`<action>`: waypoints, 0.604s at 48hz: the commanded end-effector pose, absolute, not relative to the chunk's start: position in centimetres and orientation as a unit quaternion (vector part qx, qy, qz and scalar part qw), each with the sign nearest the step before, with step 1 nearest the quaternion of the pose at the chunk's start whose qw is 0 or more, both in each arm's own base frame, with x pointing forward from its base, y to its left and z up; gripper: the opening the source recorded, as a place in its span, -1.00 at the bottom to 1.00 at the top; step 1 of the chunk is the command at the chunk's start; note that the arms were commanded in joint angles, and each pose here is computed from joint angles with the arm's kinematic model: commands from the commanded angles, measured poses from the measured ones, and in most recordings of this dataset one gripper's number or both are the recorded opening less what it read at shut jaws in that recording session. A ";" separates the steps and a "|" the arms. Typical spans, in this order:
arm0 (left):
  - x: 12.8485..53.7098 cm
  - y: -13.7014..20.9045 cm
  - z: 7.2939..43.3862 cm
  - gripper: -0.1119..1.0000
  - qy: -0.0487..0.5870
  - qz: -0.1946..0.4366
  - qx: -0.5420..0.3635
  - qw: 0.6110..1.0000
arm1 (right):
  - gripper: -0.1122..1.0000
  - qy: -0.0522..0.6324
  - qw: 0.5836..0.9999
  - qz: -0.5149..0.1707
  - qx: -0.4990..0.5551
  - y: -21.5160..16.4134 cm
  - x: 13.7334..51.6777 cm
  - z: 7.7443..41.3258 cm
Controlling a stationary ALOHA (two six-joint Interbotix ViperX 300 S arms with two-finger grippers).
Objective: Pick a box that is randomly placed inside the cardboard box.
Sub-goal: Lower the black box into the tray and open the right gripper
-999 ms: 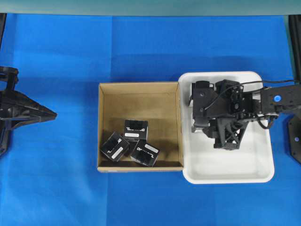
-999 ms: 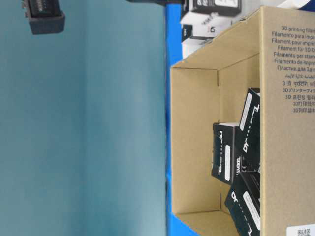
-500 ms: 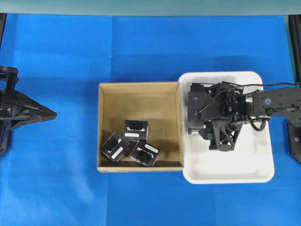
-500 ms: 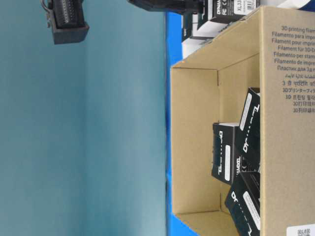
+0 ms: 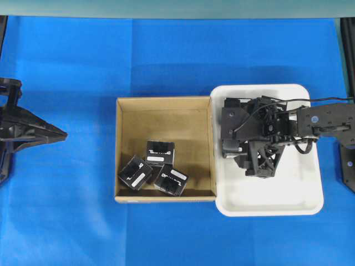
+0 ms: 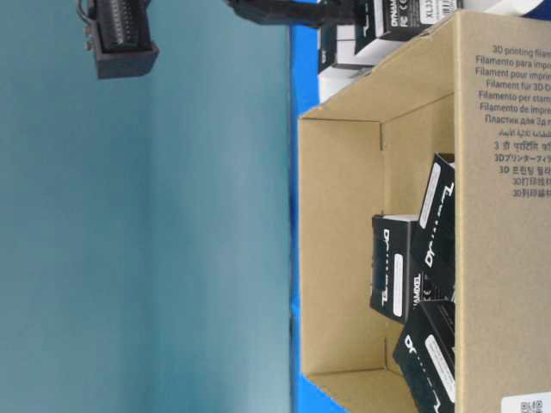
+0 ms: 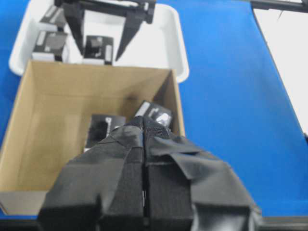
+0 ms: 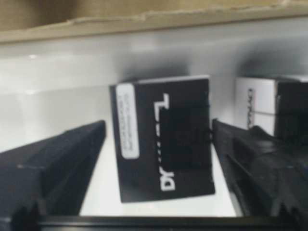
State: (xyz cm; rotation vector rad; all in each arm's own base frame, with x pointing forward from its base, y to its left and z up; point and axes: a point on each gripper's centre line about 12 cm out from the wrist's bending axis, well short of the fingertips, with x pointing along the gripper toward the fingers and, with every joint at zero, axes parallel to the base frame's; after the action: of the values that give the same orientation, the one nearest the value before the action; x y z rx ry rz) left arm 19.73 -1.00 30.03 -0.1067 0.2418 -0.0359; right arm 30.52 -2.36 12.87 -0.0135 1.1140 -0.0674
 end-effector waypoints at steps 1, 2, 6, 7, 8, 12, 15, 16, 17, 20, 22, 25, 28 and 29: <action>19.9 -1.0 30.7 -0.93 0.111 -0.019 -0.053 0.992 | 0.98 0.512 0.858 -0.033 -0.005 -2.4 31.0 13.6; 19.9 -1.0 30.7 -0.93 0.111 -0.018 -0.053 0.992 | 0.98 0.508 0.861 -0.033 -0.005 -2.4 31.1 13.7; 19.9 -1.0 30.8 -0.93 0.109 -0.019 -0.053 0.992 | 0.95 0.493 0.869 -0.033 -0.004 -2.4 31.2 14.5; 19.9 -1.0 30.8 -0.93 0.109 -0.019 -0.053 0.992 | 0.94 0.488 0.872 -0.033 -0.004 -2.4 31.3 14.8; 19.9 -1.0 30.8 -0.93 0.109 -0.019 -0.053 0.992 | 0.93 0.484 0.875 -0.033 -0.005 -2.4 31.3 15.1; 19.9 -1.0 30.7 -0.93 0.110 -0.019 -0.053 0.992 | 0.94 0.467 0.884 -0.036 -0.004 -2.5 31.3 16.2; 19.9 -1.0 30.7 -0.93 0.111 -0.018 -0.052 0.992 | 0.94 0.456 0.889 -0.037 -0.004 -2.6 31.1 16.8; 19.9 -1.0 30.7 -0.93 0.111 -0.018 -0.052 0.992 | 0.94 0.452 0.891 -0.037 -0.004 -2.6 31.1 17.1; 20.0 -1.0 30.7 -0.93 0.111 -0.018 -0.053 0.992 | 0.94 0.449 0.893 -0.037 -0.004 -2.6 31.0 17.3; 19.9 -1.0 30.7 -0.93 0.112 -0.018 -0.052 0.992 | 0.94 0.435 0.900 -0.037 -0.005 -2.5 30.9 18.3; 20.0 -1.0 30.7 -0.93 0.111 -0.018 -0.052 0.992 | 0.94 0.426 0.904 -0.038 -0.005 -2.5 30.8 18.8; 19.9 -1.0 30.6 -0.93 0.114 -0.017 -0.052 0.992 | 0.94 0.411 0.911 -0.039 -0.005 -2.6 30.7 19.6; 19.9 -0.9 30.5 -0.93 0.114 -0.016 -0.053 0.992 | 0.94 0.396 0.917 -0.039 -0.006 -2.5 30.6 20.4; 19.9 -0.9 30.5 -0.93 0.114 -0.015 -0.052 0.992 | 0.94 0.392 0.919 -0.039 -0.005 -2.5 30.5 20.6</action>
State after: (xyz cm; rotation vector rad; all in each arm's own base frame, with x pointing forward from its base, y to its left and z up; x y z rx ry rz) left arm 19.73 -1.00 30.03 -0.1067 0.2418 -0.0359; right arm 30.43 -2.57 19.49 -0.0119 0.8549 -0.0808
